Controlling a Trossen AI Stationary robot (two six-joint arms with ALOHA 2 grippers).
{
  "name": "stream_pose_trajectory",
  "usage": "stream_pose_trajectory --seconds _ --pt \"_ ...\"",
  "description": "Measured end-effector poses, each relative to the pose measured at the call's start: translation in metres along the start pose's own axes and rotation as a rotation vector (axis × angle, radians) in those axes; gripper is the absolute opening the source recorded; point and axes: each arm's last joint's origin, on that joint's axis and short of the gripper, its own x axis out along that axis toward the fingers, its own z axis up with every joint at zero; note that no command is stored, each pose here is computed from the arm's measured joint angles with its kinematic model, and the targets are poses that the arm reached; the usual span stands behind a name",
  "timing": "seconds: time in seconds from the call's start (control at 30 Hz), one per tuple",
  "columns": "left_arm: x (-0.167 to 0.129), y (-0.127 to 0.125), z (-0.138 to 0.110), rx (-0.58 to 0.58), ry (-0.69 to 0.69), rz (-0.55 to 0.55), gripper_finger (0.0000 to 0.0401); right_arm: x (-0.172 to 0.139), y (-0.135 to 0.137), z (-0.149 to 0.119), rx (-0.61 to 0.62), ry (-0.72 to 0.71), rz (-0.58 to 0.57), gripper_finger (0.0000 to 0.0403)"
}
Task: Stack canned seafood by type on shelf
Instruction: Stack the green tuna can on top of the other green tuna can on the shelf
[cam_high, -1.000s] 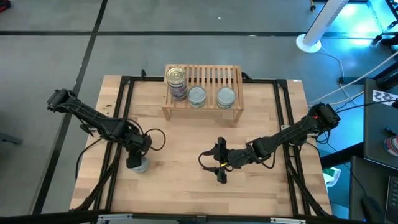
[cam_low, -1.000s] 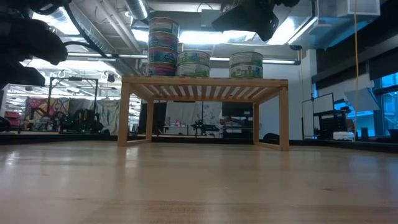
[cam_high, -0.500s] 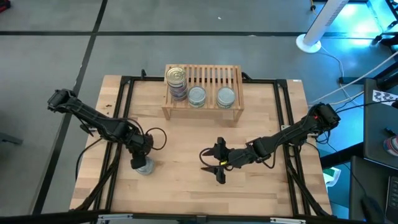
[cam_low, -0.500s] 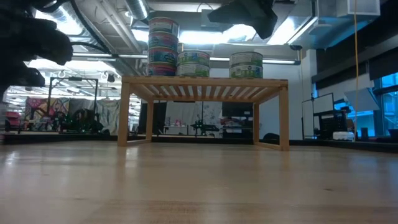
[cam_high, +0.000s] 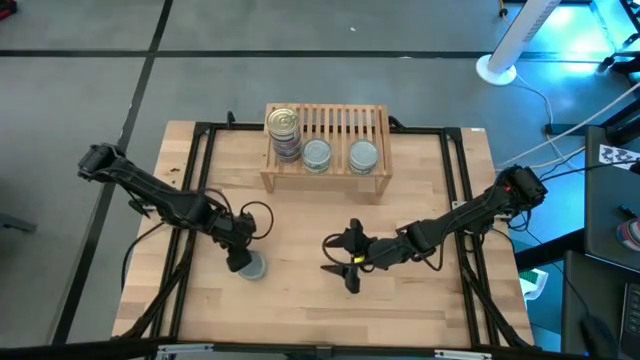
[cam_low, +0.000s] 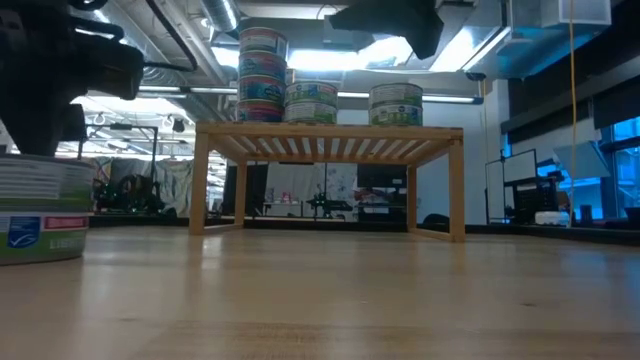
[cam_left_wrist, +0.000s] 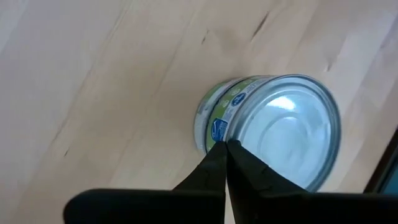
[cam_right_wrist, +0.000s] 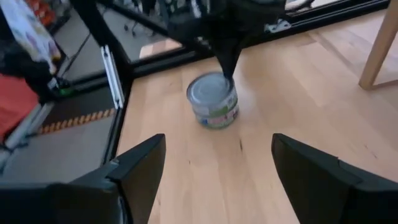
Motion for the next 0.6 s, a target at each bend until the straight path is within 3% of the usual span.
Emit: stream_pose_trajectory --seconds 0.2,0.6 --pt "0.013 -0.008 0.007 -0.017 -0.016 -0.020 0.0002 0.015 0.003 -0.006 0.151 -0.048 0.032 0.0293" --pt "0.018 -0.012 0.025 -0.079 -0.144 -0.083 0.0003 0.062 -0.014 -0.055 0.489 0.053 -0.050 0.0293"
